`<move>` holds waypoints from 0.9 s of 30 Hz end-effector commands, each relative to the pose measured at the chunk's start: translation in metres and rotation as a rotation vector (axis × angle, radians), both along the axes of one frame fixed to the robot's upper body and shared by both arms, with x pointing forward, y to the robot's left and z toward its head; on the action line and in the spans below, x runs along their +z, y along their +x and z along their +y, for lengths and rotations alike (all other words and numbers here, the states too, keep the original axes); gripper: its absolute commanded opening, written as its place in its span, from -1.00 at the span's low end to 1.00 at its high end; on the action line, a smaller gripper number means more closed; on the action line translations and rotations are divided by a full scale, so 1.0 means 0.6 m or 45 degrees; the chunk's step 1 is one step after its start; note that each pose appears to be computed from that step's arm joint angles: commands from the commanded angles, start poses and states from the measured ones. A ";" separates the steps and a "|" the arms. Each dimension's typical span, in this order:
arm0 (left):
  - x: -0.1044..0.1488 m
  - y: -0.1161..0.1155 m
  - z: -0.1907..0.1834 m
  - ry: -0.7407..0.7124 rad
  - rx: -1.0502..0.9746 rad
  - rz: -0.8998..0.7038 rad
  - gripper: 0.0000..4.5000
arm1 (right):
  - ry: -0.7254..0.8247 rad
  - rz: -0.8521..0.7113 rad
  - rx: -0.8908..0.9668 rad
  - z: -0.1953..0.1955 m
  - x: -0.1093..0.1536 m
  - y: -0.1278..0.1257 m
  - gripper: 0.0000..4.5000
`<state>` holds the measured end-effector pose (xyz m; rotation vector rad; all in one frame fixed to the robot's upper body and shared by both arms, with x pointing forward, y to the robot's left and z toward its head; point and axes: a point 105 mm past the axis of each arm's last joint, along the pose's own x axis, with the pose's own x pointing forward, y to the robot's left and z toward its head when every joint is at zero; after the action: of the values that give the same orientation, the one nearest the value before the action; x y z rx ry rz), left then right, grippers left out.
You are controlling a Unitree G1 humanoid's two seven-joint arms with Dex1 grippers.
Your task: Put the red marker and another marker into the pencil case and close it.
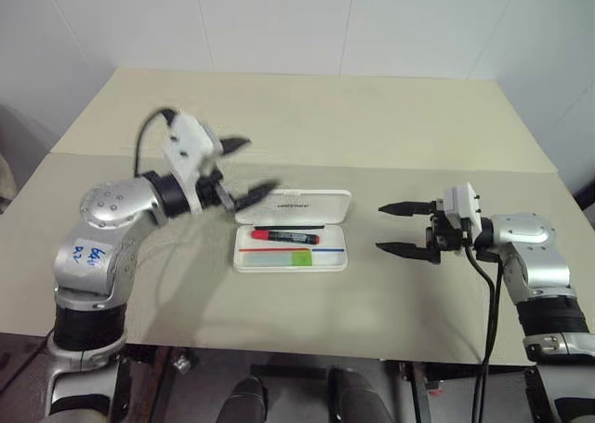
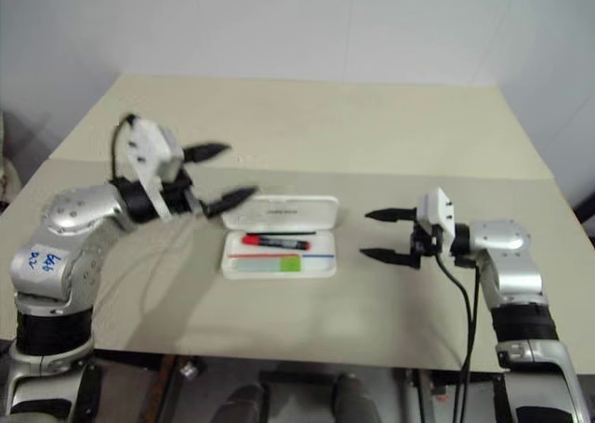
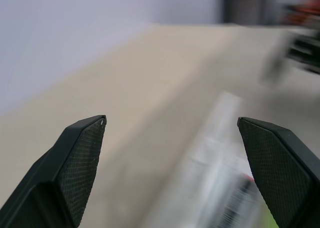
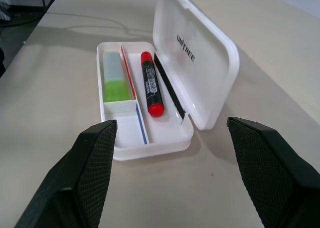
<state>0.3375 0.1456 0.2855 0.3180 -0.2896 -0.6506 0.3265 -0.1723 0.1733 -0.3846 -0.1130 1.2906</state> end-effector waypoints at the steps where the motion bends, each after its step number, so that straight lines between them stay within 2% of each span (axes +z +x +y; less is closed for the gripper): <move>1: 0.038 0.027 0.057 -0.163 0.324 -0.085 0.99 | 0.002 -0.037 0.024 0.003 0.013 0.002 1.00; 4: 0.041 0.047 0.094 -0.330 0.532 -0.057 0.99 | 0.001 -0.036 0.028 0.003 0.015 0.005 1.00; 10: -0.014 0.073 0.135 -0.548 0.806 0.141 0.99 | 0.049 -0.043 0.055 -0.008 0.033 0.010 1.00; 17: -0.087 0.088 0.123 -0.702 0.900 0.336 0.99 | 0.058 -0.097 0.044 -0.028 0.062 0.022 1.00; 27: -0.159 0.098 0.067 -0.807 0.879 0.616 0.99 | 0.108 -0.156 0.073 -0.044 0.108 0.031 1.00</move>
<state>0.3978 0.1885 0.1896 -0.3332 0.0924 0.0796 0.3552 -0.1951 0.2217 -0.3588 -0.2297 1.2481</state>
